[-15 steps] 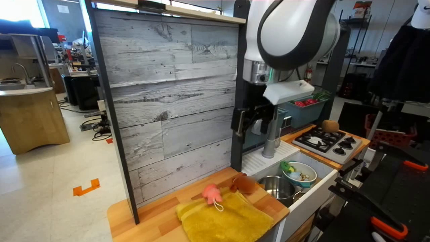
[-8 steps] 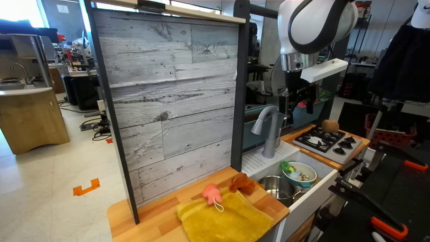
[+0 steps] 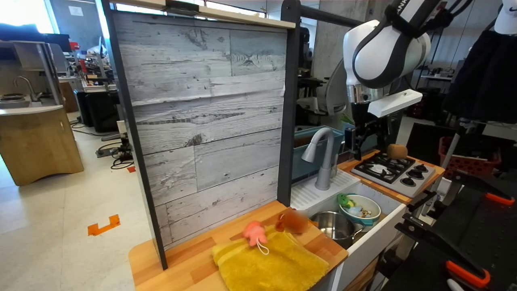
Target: Wipe the counter with the towel. Remove the things from the dishes in the sink and put them on the counter and the stove
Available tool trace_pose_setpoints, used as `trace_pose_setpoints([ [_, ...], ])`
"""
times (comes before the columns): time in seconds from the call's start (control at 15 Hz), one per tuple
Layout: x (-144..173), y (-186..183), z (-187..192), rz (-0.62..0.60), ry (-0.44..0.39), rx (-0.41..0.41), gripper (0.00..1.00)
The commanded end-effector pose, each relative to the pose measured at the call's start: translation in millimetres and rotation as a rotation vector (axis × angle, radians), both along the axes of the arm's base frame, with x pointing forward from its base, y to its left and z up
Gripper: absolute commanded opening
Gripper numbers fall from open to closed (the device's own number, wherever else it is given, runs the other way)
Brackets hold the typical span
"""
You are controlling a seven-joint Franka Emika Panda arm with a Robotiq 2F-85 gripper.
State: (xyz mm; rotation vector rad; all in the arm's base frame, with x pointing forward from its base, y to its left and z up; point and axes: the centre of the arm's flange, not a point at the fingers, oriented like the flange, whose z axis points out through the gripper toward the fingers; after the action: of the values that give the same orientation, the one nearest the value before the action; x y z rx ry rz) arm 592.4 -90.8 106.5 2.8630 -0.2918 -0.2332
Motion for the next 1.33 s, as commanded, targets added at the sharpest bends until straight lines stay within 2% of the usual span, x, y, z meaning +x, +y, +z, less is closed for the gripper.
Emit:
trace_pose_setpoints([
  [0.0, 4, 0, -2, -0.007, 0.001, 0.004, 1.00],
  [0.33, -3, -19, -50, -0.037, -0.015, -0.005, 1.00],
  [0.73, -14, -34, -118, -0.032, 0.003, -0.036, 0.98],
  [0.87, -14, -37, -135, -0.038, 0.009, -0.031, 0.73],
  [0.93, -14, -37, -142, -0.037, 0.002, -0.026, 0.72],
  [1.13, -12, -34, -160, -0.033, -0.008, -0.014, 0.49],
  [1.2, -15, -30, -162, -0.027, -0.009, -0.004, 0.52],
  [1.27, -16, -26, -166, -0.020, -0.017, 0.001, 0.63],
])
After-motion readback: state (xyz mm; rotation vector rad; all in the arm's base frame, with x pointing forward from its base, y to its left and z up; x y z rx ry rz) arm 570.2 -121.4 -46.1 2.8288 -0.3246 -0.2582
